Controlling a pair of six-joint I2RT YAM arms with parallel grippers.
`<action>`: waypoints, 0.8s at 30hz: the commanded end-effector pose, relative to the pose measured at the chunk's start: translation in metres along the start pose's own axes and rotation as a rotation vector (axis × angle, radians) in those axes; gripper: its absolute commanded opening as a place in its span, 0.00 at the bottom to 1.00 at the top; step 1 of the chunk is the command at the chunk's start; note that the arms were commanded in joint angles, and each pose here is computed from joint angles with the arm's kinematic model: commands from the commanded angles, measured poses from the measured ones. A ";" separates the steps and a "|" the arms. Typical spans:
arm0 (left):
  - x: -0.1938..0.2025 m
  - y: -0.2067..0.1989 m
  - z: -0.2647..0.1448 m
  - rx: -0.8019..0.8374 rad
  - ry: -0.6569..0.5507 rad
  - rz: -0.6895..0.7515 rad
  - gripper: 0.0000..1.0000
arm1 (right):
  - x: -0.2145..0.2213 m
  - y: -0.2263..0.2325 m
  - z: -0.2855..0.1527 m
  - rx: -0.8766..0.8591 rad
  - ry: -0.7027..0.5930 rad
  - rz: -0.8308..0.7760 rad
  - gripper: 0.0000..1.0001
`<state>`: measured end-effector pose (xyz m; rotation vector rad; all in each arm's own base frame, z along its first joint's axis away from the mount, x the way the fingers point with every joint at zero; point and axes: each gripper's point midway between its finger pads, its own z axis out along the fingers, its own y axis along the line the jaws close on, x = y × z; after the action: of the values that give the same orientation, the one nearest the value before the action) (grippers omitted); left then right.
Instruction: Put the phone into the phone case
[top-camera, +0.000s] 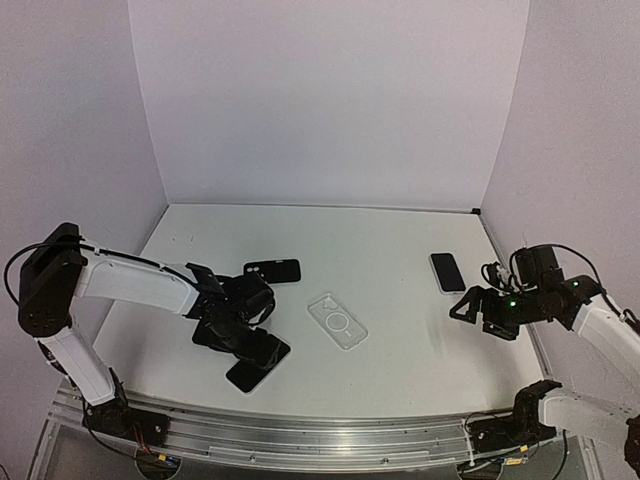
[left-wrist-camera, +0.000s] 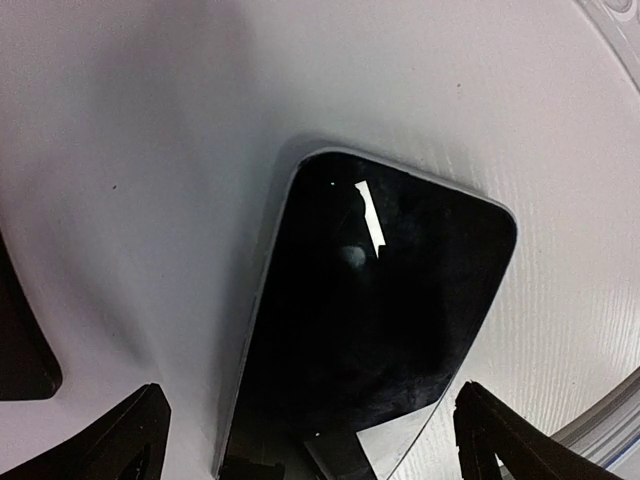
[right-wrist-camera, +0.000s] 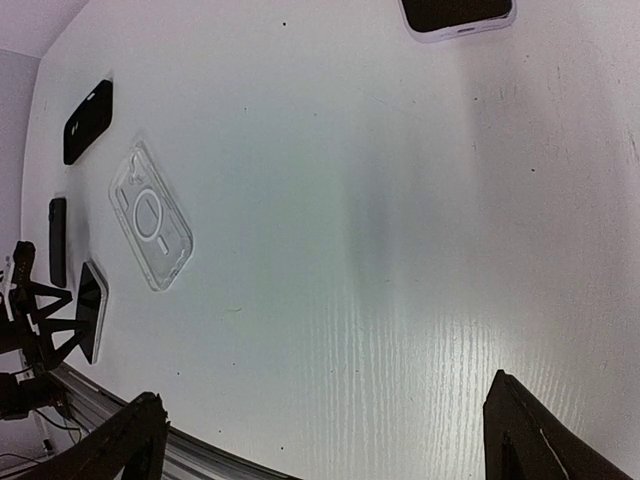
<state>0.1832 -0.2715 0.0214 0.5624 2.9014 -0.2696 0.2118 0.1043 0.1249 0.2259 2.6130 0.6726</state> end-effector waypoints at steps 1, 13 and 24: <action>-0.006 -0.012 0.010 0.046 0.004 0.043 1.00 | -0.002 0.003 -0.002 -0.006 -0.001 -0.021 0.98; 0.002 -0.002 0.029 -0.042 0.073 0.026 0.92 | -0.003 -0.001 -0.003 0.011 -0.017 -0.039 0.98; 0.029 0.008 0.048 -0.174 0.174 0.022 0.84 | -0.002 -0.006 -0.002 0.036 -0.020 -0.043 0.98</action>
<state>0.1936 -0.2921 0.0057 0.6212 2.8856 -0.1250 0.2135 0.1002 0.1246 0.1983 2.6047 0.6298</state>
